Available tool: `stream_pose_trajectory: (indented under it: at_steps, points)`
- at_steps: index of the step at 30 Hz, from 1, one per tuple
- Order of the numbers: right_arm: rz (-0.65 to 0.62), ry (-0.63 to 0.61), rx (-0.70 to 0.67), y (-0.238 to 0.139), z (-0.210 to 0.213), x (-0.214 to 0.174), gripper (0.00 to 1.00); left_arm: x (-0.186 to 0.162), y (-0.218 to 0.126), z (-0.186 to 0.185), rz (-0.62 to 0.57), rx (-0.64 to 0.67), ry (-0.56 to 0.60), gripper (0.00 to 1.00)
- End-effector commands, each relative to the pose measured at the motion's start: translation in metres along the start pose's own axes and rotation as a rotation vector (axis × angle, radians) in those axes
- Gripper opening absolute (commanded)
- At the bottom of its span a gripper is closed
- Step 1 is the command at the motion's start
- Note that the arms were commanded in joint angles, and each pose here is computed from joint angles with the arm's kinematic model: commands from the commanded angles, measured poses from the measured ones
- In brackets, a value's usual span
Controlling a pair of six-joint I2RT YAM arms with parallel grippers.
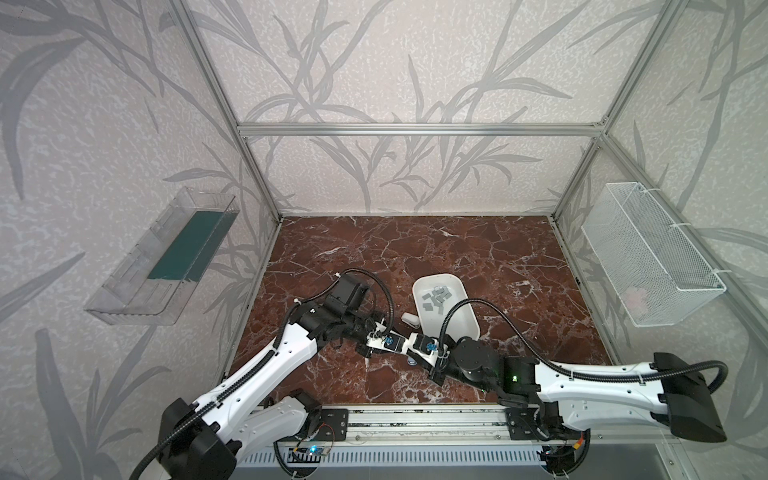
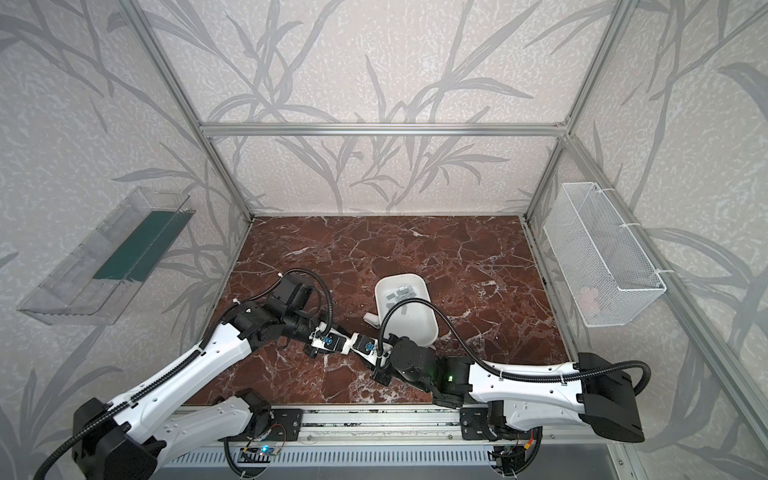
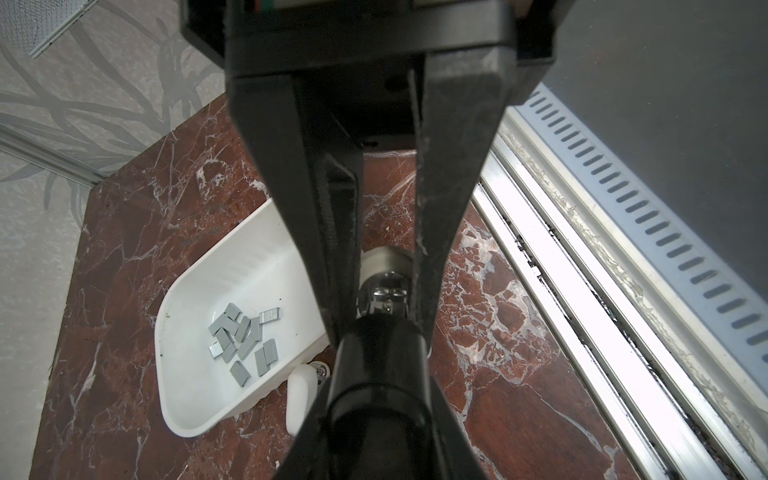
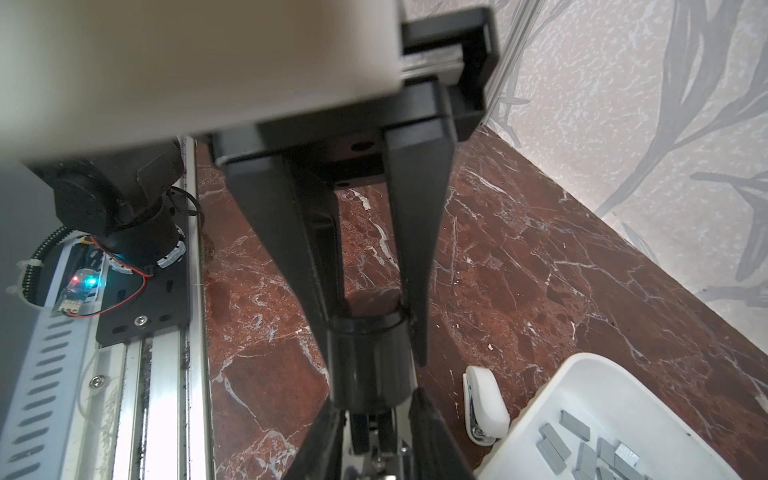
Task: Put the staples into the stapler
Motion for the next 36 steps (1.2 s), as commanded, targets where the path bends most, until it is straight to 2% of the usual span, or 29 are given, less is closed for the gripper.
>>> stream_pose_trajectory:
  at_steps: [1,12,17,23,36]
  points:
    - [0.039,-0.003,-0.008,0.009,0.002,0.0,0.31,0.022,-0.006,-0.001,-0.122,0.006,0.092,0.0]
    - [0.067,-0.02,-0.026,0.01,0.0,-0.008,0.0,0.023,-0.018,0.002,-0.114,0.078,0.079,0.0]
    - [0.056,-0.013,-0.033,0.004,-0.005,-0.018,0.0,0.021,-0.03,0.005,-0.142,0.142,0.064,0.0]
    - [0.065,0.061,-0.007,0.0,-0.022,-0.036,0.0,0.021,-0.047,0.01,-0.196,0.2,0.044,0.0]
    - [0.141,0.045,0.035,0.007,-0.02,-0.048,0.0,0.023,-0.066,0.015,-0.278,0.238,0.004,0.0]
Point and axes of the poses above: each gripper's point midway between its finger pads, its own y axis out along the fingers, its own z axis along the line the jaws close on, x = y × z, the point moved 8 cm from there along -y, back along the fingers, and after that the axes turned 6 degrees about -y, right-handed, at the moved point
